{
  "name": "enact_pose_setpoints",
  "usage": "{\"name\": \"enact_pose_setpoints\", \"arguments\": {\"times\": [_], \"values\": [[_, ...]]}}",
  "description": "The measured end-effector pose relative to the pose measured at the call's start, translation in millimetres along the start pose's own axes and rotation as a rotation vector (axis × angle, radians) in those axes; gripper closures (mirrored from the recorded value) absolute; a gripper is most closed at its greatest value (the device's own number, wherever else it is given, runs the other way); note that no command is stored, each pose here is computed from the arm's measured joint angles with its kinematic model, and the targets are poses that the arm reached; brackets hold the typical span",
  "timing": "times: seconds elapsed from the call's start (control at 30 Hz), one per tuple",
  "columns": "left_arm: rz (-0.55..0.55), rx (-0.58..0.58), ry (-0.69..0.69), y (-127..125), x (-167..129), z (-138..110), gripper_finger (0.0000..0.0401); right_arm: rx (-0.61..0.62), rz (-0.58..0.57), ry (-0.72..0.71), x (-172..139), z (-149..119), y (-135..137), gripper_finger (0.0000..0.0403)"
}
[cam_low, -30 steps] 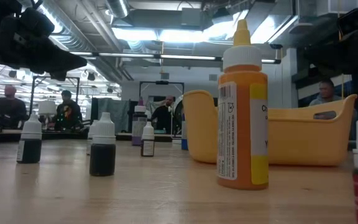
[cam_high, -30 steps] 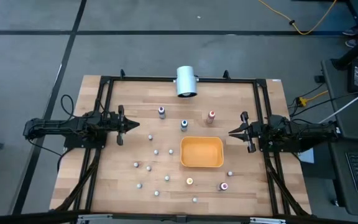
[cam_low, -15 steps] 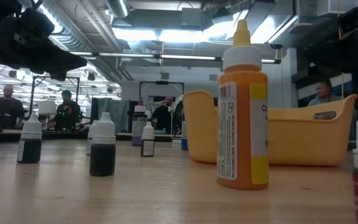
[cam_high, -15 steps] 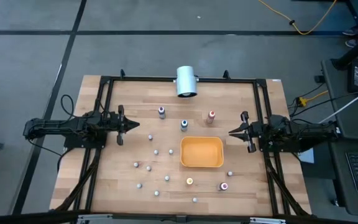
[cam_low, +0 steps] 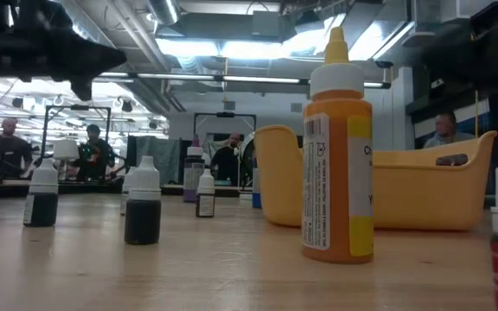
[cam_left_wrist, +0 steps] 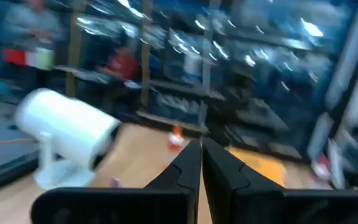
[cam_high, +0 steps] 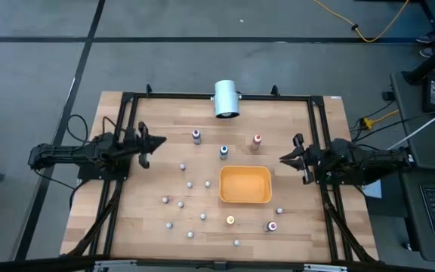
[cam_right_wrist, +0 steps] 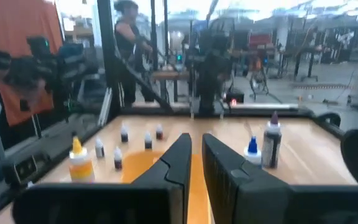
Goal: Pick & Place food coloring
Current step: Put the large purple food coloring bottle into the yellow bin
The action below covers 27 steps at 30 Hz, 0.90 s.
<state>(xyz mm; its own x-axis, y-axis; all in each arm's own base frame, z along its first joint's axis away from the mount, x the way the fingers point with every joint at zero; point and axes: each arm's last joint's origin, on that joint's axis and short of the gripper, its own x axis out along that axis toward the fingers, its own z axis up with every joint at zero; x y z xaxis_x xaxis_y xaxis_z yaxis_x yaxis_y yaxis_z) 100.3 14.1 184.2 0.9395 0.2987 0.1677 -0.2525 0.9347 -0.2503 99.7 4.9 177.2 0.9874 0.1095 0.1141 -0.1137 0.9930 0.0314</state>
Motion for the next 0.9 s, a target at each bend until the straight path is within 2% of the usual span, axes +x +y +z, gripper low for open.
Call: {"name": "enact_pose_setpoints", "arguments": {"times": [0.1,0.2,0.3,0.4,0.6,0.77,0.9], "values": [[0.130,-0.121,-0.073,3.0,-0.3,5.7,0.0388,-0.001,-0.081,-0.105,-0.6,9.9,-2.1,0.0359],[0.227,-0.245,-0.141,3.9,-0.7,16.7,0.0388,0.002,-0.113,-0.228,-2.7,21.9,-2.5,0.0359],[0.268,-0.265,-0.178,2.2,-0.2,29.8,0.0388,0.006,-0.155,-0.236,-4.2,35.4,-3.0,0.0359],[0.251,-0.244,-0.162,-2.7,3.6,45.5,0.0388,0.001,-0.196,-0.157,-5.4,55.5,-3.2,0.0359],[0.231,-0.186,-0.006,-16.5,24.4,77.2,0.0388,0.006,-0.303,0.019,-6.3,104.8,-3.9,0.0359],[0.293,-0.123,0.152,-24.8,53.7,104.7,0.0388,-0.002,-0.349,0.119,0.7,144.3,-4.9,0.0359],[0.360,-0.078,0.342,-23.8,75.6,134.4,0.0383,0.029,-0.380,0.221,12.5,164.1,-7.4,0.0359]]}}
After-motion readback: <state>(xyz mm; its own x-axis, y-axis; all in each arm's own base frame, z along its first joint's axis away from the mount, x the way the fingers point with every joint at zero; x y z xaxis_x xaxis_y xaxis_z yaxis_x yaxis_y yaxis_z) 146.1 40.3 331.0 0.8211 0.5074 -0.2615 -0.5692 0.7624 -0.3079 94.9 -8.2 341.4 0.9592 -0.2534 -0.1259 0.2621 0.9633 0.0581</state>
